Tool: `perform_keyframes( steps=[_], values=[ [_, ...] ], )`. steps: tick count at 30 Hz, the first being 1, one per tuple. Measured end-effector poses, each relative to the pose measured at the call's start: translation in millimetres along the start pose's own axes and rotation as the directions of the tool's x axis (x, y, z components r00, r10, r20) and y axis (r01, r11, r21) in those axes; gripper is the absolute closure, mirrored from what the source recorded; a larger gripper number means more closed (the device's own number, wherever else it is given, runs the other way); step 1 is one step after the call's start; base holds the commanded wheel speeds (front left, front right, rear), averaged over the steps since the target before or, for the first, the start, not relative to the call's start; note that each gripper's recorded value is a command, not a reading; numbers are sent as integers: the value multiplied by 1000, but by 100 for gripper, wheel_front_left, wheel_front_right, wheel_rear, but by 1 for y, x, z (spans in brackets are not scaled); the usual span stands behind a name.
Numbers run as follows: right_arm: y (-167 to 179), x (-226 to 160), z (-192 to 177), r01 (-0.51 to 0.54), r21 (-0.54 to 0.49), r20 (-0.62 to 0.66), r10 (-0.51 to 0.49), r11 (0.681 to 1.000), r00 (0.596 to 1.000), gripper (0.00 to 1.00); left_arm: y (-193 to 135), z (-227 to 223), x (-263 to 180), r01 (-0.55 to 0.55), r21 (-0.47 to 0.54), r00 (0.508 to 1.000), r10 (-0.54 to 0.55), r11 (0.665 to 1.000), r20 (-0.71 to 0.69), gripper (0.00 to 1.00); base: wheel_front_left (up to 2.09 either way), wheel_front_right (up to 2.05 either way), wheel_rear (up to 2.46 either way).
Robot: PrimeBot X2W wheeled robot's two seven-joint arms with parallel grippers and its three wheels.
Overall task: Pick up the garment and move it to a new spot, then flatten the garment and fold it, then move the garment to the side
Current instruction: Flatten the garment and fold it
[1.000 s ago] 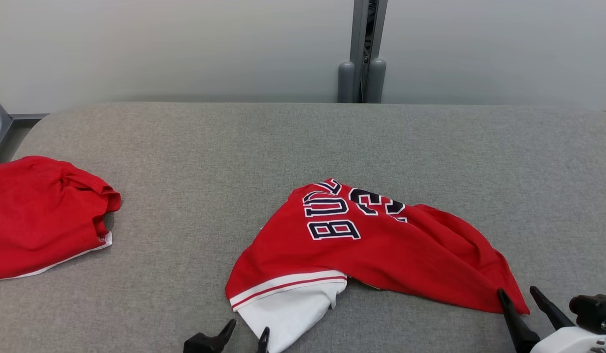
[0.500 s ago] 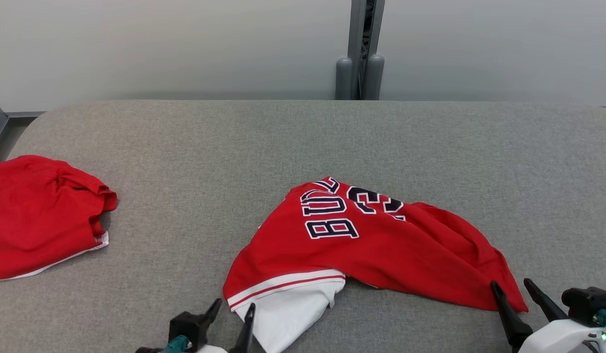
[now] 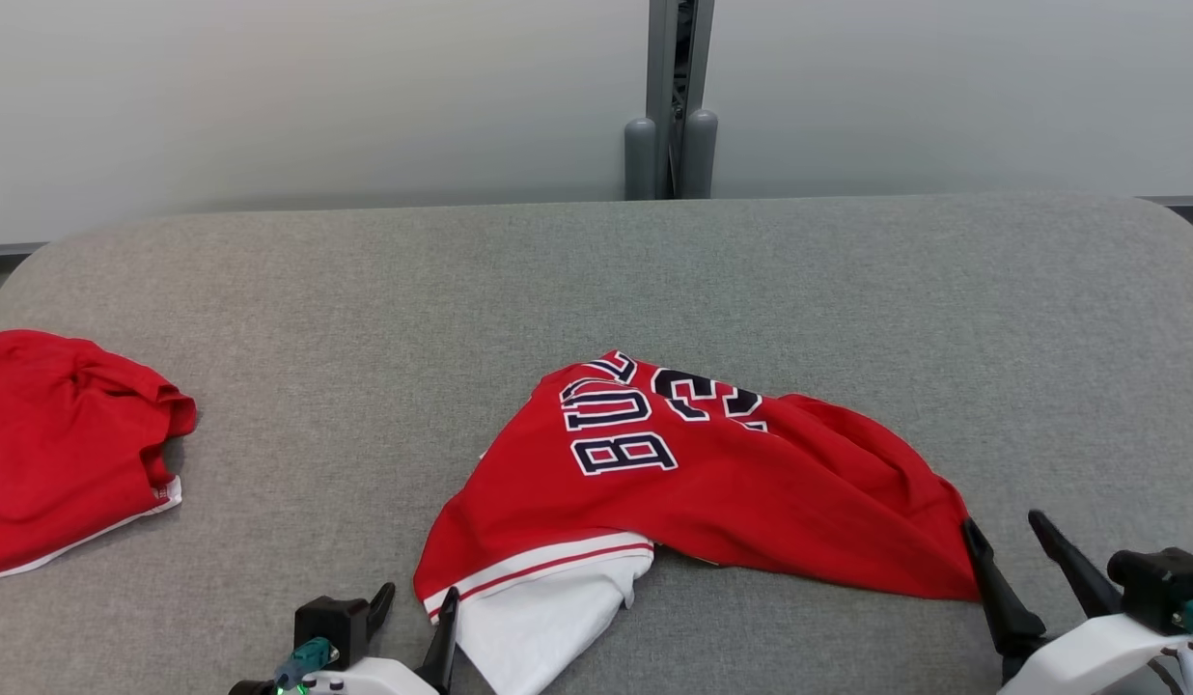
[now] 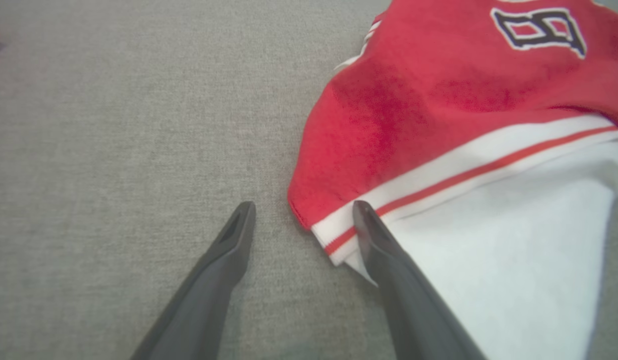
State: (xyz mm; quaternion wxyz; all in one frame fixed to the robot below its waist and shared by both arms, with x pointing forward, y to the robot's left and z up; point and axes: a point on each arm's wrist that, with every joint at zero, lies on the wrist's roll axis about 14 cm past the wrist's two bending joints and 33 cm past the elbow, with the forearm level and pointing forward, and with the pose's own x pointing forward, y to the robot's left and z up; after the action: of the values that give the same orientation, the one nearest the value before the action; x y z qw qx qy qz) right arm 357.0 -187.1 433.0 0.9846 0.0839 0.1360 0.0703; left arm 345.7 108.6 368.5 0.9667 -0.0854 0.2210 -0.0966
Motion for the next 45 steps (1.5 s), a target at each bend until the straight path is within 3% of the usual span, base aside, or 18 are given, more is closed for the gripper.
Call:
perform_keyframes(
  steps=[3,4,5,6,14,24,29,35,36,37,38,45],
  values=[
    [7,-1,23,-21,-25,107,24,999,994,0,-1,-5,0,7,-1,1000,-7,1000,-12,0,0,0,0],
    [8,-2,27,-23,-23,131,26,999,991,0,-1,-5,1,8,1,1000,-8,1000,-11,29,0,0,0],
    [9,-5,30,-22,-15,157,24,1000,987,0,-3,-3,2,16,-6,1000,-16,1000,-3,77,0,0,0],
    [9,-7,29,-21,-13,158,23,1000,987,0,-5,-3,2,20,-6,1000,-20,1000,-5,100,0,0,0],
    [13,-9,29,-28,-21,165,31,999,986,0,-11,6,5,44,-2,998,-44,999,32,100,0,0,0],
    [13,-12,32,-27,-25,179,30,999,983,0,22,110,10,-54,107,947,17,993,322,100,0,0,0],
    [13,-13,32,-25,-25,180,29,999,983,0,31,90,14,-51,158,970,11,986,242,100,0,0,0],
    [12,-12,28,-20,-22,169,23,1000,985,0,37,72,23,-52,148,984,25,988,176,100,0,0,0],
    [12,-12,27,-20,-21,167,23,1000,986,0,38,71,23,-54,144,985,29,988,171,80,0,0,0],
    [12,-11,27,-20,-21,164,23,1000,986,0,40,75,23,-66,140,982,39,988,186,9,0,0,0],
    [12,-11,26,-20,-20,164,23,1000,986,0,41,83,23,-79,133,976,50,988,211,0,0,0,0],
    [16,-5,31,-32,-16,186,34,999,982,0,44,131,0,-121,60,912,87,991,401,0,0,0,0]
  ],
)
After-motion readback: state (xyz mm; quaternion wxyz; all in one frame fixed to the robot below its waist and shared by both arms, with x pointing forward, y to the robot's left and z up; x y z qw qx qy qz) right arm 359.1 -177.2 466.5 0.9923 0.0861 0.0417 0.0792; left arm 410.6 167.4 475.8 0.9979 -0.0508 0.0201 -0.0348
